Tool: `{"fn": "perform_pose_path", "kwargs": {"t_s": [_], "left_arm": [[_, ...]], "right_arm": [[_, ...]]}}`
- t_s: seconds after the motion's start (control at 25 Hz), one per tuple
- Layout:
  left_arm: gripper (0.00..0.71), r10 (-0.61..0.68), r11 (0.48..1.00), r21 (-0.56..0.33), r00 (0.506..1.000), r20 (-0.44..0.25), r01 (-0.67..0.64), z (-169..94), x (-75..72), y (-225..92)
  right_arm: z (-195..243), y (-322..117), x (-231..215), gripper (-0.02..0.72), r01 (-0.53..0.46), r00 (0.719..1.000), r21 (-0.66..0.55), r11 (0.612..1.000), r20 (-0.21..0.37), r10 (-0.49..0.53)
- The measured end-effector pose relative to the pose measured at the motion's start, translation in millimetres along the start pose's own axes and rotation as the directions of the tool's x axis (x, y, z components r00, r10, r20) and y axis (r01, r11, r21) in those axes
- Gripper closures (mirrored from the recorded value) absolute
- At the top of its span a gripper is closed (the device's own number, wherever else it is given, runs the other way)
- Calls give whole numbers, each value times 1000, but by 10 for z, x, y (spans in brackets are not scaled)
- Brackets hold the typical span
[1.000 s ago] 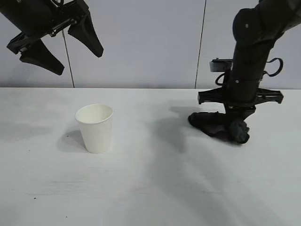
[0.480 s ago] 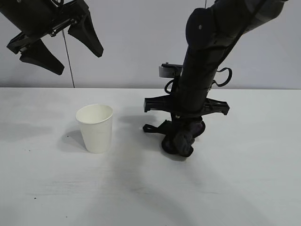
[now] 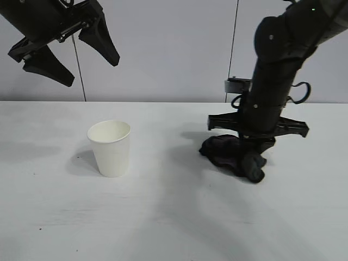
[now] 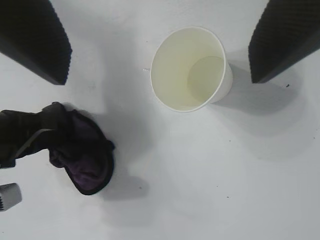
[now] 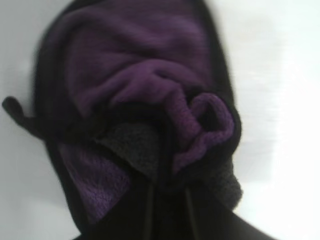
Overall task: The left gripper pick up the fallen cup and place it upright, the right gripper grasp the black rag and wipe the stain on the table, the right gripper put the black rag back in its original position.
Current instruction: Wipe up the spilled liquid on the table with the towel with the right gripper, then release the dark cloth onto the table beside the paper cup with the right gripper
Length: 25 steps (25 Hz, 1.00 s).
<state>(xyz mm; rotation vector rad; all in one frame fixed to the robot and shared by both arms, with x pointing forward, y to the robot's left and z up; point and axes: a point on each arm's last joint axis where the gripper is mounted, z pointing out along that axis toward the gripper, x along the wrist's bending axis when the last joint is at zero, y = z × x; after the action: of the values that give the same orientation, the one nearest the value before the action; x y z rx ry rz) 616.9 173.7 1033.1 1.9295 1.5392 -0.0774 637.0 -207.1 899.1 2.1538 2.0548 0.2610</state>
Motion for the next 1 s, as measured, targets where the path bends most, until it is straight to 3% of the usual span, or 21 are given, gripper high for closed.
{"fn": "perform_pose_path", "kwargs": {"t_s": [0.24, 0.36, 0.52, 0.6, 0.72, 0.76, 0.88, 1.0], "left_arm": [[17, 1, 1000, -7, 1000, -3, -1, 0, 3, 6], [17, 1, 1000, -19, 1000, -7, -1, 0, 6, 17], [17, 1, 1000, -23, 1000, -8, -1, 0, 8, 21], [17, 1, 1000, -24, 1000, -9, -1, 0, 8, 22], [17, 1, 1000, -24, 1000, -9, -1, 0, 8, 22], [17, 1, 1000, -24, 1000, -9, -1, 0, 8, 22], [17, 1, 1000, -24, 1000, -9, -1, 0, 8, 22], [17, 1, 1000, -24, 1000, -9, -1, 0, 8, 22]], "right_arm": [[-83, -138, -600, 651, -91, 994, -2, 996, 54, 91], [-155, -186, -720, 651, -55, 996, 4, 998, 68, 55], [-247, -180, -670, 631, -36, 999, -11, 999, 39, 37], [-266, -184, -638, 503, -60, 998, -8, 998, 15, 60], [-308, -196, -620, 171, -66, 998, -2, 998, -6, 66], [-336, -194, -616, 106, -63, 998, -6, 998, -11, 63], [-491, -181, -590, 32, -80, 996, -35, 996, -46, 79], [-765, -164, -543, 17, -103, 989, -95, 990, -114, 92]]}}
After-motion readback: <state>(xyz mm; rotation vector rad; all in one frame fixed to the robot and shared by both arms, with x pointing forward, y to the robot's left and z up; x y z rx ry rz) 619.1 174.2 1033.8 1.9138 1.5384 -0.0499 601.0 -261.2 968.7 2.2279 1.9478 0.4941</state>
